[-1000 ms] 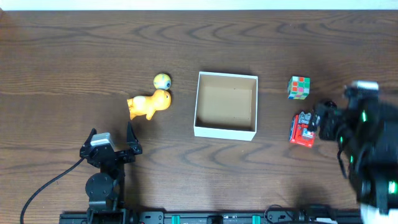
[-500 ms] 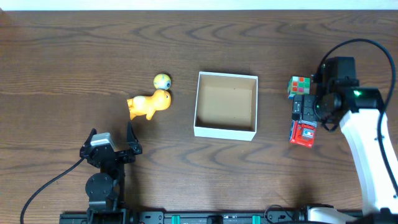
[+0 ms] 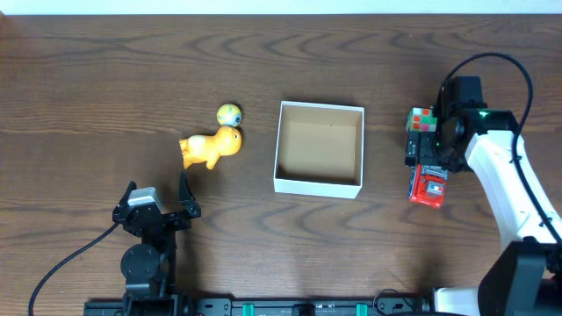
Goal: Pack container
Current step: 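Lower the right gripper onto the red-and-grey toy robot and grasp it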
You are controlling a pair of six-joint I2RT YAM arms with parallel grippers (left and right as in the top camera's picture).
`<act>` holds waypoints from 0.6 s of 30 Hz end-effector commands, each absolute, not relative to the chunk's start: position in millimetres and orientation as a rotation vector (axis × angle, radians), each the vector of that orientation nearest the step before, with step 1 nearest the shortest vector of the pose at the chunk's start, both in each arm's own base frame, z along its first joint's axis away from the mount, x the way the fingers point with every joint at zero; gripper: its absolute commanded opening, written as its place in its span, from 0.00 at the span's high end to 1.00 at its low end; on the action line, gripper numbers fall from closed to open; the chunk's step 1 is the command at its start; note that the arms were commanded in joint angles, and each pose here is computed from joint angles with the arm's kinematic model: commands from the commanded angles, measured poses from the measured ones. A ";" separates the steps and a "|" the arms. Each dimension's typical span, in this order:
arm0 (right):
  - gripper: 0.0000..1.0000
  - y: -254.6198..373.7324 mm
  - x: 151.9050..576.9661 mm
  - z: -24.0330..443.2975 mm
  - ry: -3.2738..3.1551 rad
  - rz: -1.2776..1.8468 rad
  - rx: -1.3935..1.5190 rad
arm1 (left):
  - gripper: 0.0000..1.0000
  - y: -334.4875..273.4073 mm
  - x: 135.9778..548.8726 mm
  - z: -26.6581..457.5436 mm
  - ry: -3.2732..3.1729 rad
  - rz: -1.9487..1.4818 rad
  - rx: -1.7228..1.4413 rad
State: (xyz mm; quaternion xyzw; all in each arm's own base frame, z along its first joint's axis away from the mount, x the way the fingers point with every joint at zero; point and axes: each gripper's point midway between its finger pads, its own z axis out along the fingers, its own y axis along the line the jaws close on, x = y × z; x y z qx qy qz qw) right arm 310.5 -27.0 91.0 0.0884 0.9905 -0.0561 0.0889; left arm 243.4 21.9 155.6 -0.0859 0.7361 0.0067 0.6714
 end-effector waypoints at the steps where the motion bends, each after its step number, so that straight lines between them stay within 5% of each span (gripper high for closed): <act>1: 0.01 -37.1 301.5 71.8 2.970 -0.181 0.409 | 0.02 24.2 242.5 137.6 1.710 0.035 -0.199; 18: 0.01 -40.7 270.7 5.4 2.974 -0.175 0.477 | 0.02 24.3 242.5 137.6 1.710 0.035 -0.199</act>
